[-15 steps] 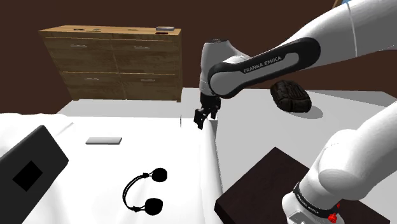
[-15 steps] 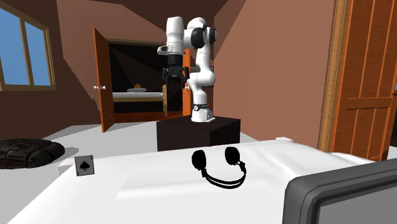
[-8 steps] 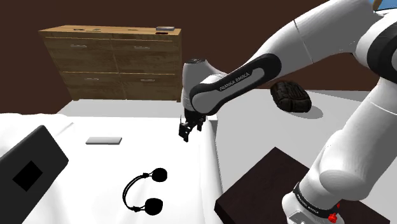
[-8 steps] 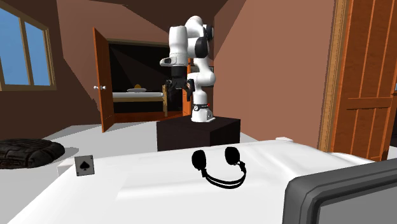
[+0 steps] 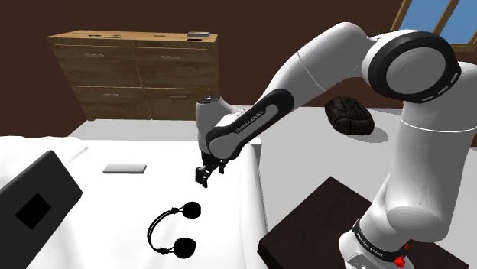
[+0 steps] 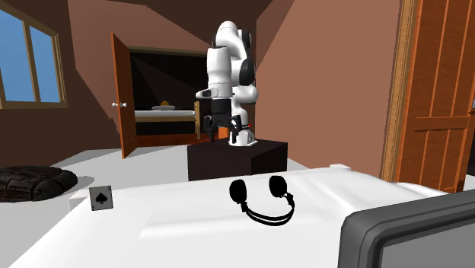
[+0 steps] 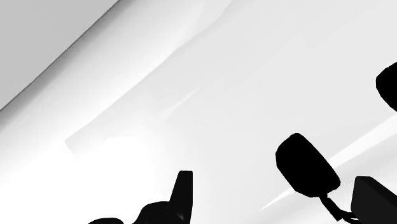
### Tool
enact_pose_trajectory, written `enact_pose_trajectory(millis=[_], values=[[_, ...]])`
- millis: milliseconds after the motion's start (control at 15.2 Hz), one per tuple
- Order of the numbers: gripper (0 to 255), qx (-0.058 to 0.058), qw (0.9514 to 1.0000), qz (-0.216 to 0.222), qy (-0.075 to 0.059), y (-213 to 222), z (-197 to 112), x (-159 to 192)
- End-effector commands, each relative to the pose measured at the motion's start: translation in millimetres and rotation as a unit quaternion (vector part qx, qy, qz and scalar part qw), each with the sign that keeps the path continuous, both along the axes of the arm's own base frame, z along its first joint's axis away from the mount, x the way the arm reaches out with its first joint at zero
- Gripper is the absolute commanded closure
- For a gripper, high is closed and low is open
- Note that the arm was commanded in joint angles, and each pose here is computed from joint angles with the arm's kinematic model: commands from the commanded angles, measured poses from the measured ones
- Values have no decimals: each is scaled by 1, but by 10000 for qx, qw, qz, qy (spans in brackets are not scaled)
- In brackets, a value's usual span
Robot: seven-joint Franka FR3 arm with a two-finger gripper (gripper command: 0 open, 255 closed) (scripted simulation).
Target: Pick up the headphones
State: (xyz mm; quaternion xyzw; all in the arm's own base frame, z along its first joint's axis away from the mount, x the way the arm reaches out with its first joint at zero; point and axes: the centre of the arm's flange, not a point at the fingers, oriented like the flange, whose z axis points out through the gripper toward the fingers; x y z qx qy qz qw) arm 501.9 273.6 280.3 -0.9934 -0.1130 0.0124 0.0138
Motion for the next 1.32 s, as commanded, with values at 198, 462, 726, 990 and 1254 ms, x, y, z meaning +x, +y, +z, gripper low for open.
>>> enact_pose_trajectory(millis=[198,462,726,990,1254], values=[[0,30,9999,56,100,44,-48,21],[0,52,9998,105,179,77,-87,37],[0,66,9996,133,225,97,-114,46],[0,66,9996,133,225,97,-135,46],[0,66,9996,133,225,97,-149,46]])
